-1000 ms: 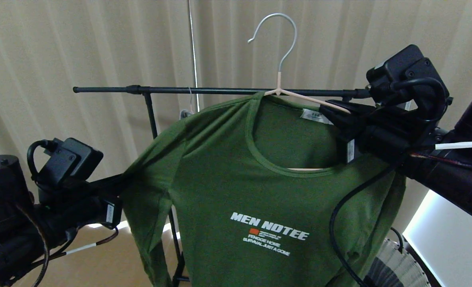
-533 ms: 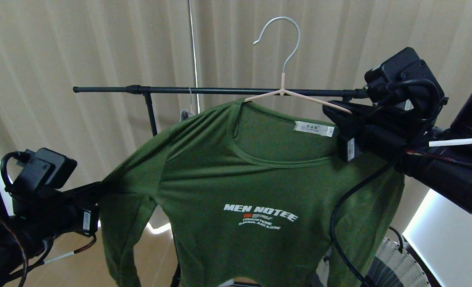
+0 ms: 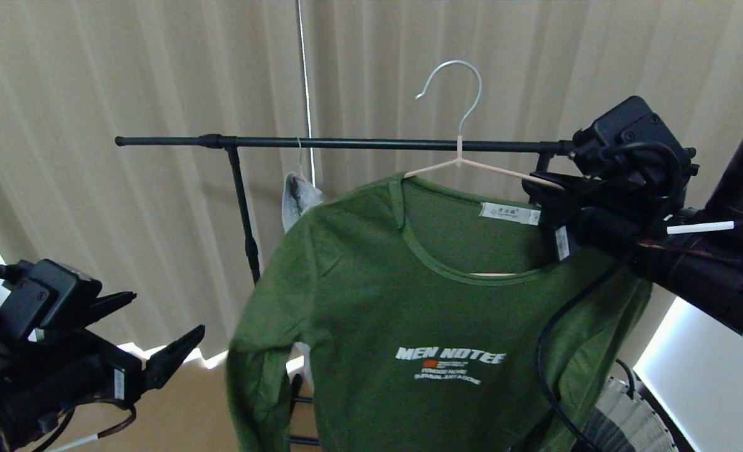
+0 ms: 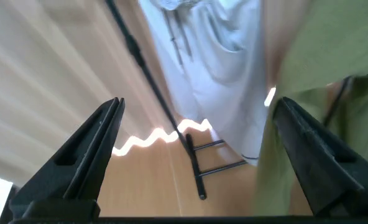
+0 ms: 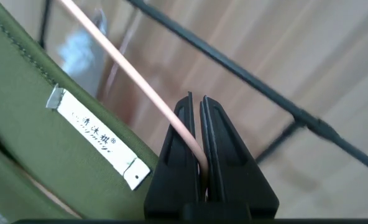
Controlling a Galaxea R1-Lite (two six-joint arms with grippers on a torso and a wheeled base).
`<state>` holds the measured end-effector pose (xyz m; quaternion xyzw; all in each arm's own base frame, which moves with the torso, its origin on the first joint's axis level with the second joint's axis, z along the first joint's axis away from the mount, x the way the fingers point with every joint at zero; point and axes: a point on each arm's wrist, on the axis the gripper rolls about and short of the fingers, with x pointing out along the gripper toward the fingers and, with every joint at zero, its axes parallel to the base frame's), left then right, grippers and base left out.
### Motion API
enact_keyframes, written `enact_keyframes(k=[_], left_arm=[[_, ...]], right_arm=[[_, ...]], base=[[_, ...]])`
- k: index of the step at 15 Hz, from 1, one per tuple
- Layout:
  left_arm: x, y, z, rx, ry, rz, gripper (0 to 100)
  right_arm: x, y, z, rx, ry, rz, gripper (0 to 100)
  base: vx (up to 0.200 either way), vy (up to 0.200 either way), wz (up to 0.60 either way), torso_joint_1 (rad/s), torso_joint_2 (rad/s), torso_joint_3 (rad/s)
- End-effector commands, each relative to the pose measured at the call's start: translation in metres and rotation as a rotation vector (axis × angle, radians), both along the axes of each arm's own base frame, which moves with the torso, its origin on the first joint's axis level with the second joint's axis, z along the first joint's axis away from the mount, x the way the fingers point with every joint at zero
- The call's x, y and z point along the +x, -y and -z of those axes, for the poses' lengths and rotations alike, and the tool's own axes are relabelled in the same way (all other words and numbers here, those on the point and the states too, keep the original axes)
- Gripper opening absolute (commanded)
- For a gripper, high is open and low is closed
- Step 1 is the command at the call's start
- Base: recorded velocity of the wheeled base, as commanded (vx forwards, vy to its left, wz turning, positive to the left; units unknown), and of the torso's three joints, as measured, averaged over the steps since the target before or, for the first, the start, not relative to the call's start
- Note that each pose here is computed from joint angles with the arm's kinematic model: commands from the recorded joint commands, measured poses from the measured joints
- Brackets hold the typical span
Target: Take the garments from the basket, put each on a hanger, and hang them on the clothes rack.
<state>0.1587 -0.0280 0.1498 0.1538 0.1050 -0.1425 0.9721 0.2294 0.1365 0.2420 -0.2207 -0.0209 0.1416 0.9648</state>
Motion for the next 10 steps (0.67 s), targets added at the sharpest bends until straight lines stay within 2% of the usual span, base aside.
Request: enact_keyframes(k=[1, 3, 4, 5, 7, 8, 9, 10], left_arm=[[-0.016, -0.003, -0.008, -0.022, 0.052, 0.018, 100], [-0.018, -0.001, -0.007, -0.074, 0.028, 0.033, 100], [-0.018, 0.002, -0.008, -0.119, 0.014, 0.074, 100], [-0.017, 0.002, -0.008, -0.134, 0.008, 0.069, 100], [-0.012, -0.007, -0.014, -0.275, -0.004, -0.035, 100], [-0.012, -0.007, -0.014, -0.275, -0.004, -0.035, 100], [-0.017, -0.014, -0.006, -0.334, -0.038, -0.101, 100], [-0.027, -0.016, 0.001, -0.315, -0.041, -0.105, 100]], right_arm=[[0.004, 0.026, 0.004, -0.029, -0.037, 0.099, 0], [0.011, 0.041, 0.005, -0.036, -0.053, 0.160, 0], [0.014, 0.052, 0.008, -0.040, -0.065, 0.206, 0], [0.015, 0.057, 0.009, -0.045, -0.072, 0.228, 0], [0.015, 0.076, 0.020, -0.072, -0.132, 0.314, 0], [0.015, 0.076, 0.020, -0.072, -0.132, 0.314, 0], [0.011, 0.079, 0.025, -0.098, -0.171, 0.382, 0], [0.008, 0.081, 0.021, -0.108, -0.177, 0.435, 0]], base=[[0.000, 0.000, 0.00, 0.000, 0.00, 0.000], [0.000, 0.000, 0.00, 0.000, 0.00, 0.000], [0.000, 0.000, 0.00, 0.000, 0.00, 0.000], [0.000, 0.000, 0.00, 0.000, 0.00, 0.000], [0.000, 0.000, 0.00, 0.000, 0.00, 0.000], [0.000, 0.000, 0.00, 0.000, 0.00, 0.000], [0.000, 0.000, 0.00, 0.000, 0.00, 0.000], [0.000, 0.000, 0.00, 0.000, 0.00, 0.000]])
